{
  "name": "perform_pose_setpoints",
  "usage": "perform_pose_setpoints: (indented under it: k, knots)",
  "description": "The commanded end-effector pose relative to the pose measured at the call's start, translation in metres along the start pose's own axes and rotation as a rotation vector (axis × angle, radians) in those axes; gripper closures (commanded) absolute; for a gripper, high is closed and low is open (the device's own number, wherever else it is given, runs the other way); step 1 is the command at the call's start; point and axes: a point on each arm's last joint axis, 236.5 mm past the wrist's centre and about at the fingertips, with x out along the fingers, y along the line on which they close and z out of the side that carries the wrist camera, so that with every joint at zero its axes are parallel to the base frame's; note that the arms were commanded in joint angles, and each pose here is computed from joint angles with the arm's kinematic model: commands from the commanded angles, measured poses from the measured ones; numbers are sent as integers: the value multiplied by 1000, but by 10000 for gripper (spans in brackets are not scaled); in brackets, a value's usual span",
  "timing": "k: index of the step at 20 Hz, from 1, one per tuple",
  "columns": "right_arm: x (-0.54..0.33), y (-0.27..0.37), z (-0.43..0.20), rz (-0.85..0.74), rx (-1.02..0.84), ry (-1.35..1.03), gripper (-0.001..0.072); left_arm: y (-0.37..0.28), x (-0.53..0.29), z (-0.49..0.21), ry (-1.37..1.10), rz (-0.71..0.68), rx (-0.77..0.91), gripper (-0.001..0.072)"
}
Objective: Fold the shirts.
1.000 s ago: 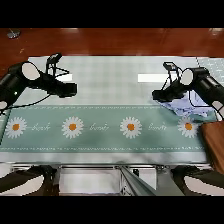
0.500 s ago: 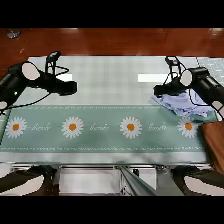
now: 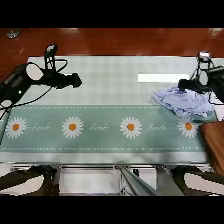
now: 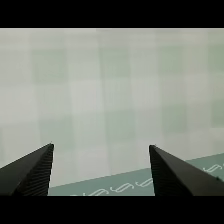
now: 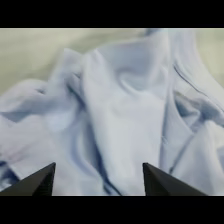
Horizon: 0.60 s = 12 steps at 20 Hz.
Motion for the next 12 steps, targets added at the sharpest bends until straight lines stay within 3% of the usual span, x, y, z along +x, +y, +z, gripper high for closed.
perform_pose_setpoints:
  k: [1,4,5,6,7,8,12]
  knots:
    - [22,-40,-55,-69,99,252,86,6,15,-8,35,8,-9,3]
    - [42,-16,-91,9,71,416,87,8,19,-27,112,9,-13,3]
    - [44,-6,-99,46,70,452,118,9,17,-32,137,11,-10,3]
    - [43,5,-102,96,64,468,349,11,14,-38,166,16,5,3]
    - [38,13,-97,136,53,457,631,16,8,-42,195,25,28,3]
    - [29,18,-84,173,37,417,678,25,-2,-44,221,44,46,3]
    - [-65,18,28,269,12,39,679,46,-60,-46,234,72,105,3]
